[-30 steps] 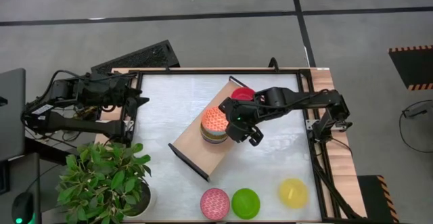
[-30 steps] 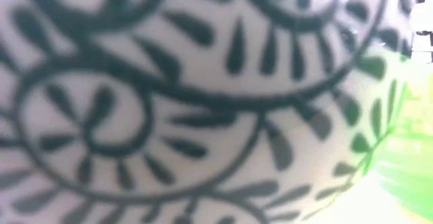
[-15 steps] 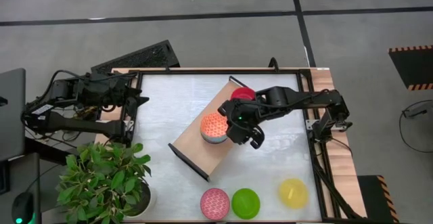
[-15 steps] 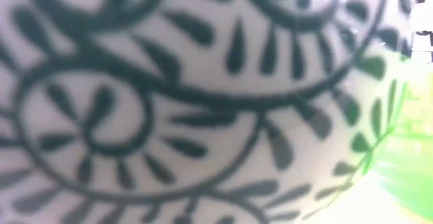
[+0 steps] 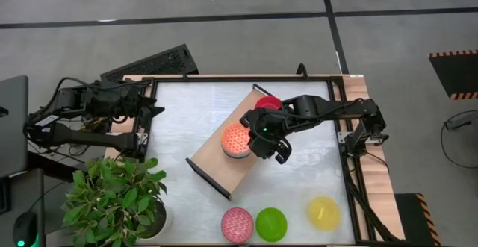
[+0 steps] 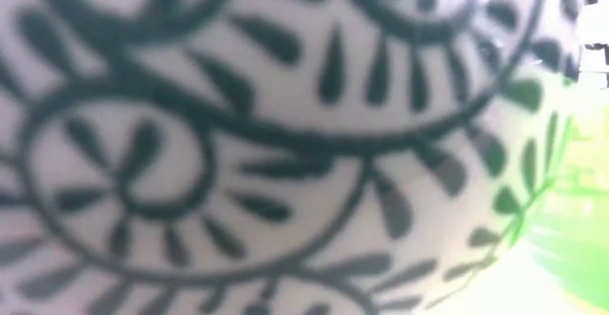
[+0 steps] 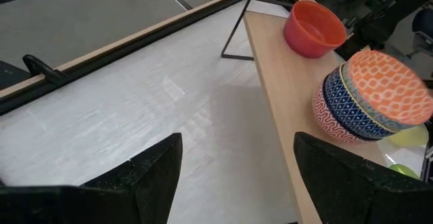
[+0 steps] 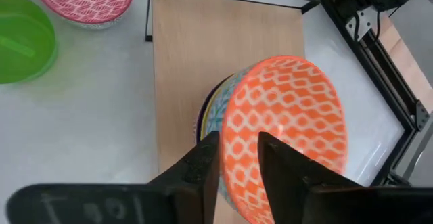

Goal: Place and stack bowls onto a shelf
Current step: Stack the orange patterned bowl on top of the yellow patterned bowl on the shelf, then stack the red patterned bowl on top of the orange patterned bowl on the shelf

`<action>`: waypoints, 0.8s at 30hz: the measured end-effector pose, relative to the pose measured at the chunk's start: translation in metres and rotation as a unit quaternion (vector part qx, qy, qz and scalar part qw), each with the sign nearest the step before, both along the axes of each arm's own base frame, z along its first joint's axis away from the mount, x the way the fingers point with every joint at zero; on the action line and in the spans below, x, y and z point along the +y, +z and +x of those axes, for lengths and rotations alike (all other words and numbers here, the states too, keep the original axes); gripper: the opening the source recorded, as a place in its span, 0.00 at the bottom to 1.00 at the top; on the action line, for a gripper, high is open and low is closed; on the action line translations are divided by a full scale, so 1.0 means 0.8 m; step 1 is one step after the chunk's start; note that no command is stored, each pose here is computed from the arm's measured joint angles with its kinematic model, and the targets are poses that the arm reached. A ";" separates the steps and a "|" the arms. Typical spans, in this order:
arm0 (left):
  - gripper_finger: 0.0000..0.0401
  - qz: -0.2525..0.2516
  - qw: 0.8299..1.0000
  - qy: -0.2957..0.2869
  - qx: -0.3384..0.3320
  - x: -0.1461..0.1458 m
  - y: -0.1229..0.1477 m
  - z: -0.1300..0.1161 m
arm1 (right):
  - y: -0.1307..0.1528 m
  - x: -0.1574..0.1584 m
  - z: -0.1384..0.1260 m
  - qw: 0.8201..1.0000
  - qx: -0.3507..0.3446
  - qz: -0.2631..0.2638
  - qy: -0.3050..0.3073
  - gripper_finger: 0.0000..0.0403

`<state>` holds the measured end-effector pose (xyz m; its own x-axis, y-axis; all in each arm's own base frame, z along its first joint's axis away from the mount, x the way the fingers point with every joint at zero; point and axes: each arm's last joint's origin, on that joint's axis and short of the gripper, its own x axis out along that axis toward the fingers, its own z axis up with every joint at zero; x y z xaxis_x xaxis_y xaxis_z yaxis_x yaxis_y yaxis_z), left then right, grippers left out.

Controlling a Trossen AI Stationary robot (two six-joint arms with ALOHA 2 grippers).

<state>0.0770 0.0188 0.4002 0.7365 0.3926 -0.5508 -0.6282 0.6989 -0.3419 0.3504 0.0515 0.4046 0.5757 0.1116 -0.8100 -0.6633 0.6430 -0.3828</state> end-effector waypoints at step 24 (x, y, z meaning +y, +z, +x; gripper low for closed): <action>0.67 0.000 1.000 0.005 -0.001 0.000 0.000 0.000 | 0.007 0.000 0.051 0.973 -0.186 0.123 -0.054 0.34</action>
<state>0.0769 0.0190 0.4002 0.7336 0.3995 -0.5498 -0.6344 0.6926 -0.3432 0.3910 0.0518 0.4100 0.8433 0.1989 -0.4992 -0.4318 0.8038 -0.4092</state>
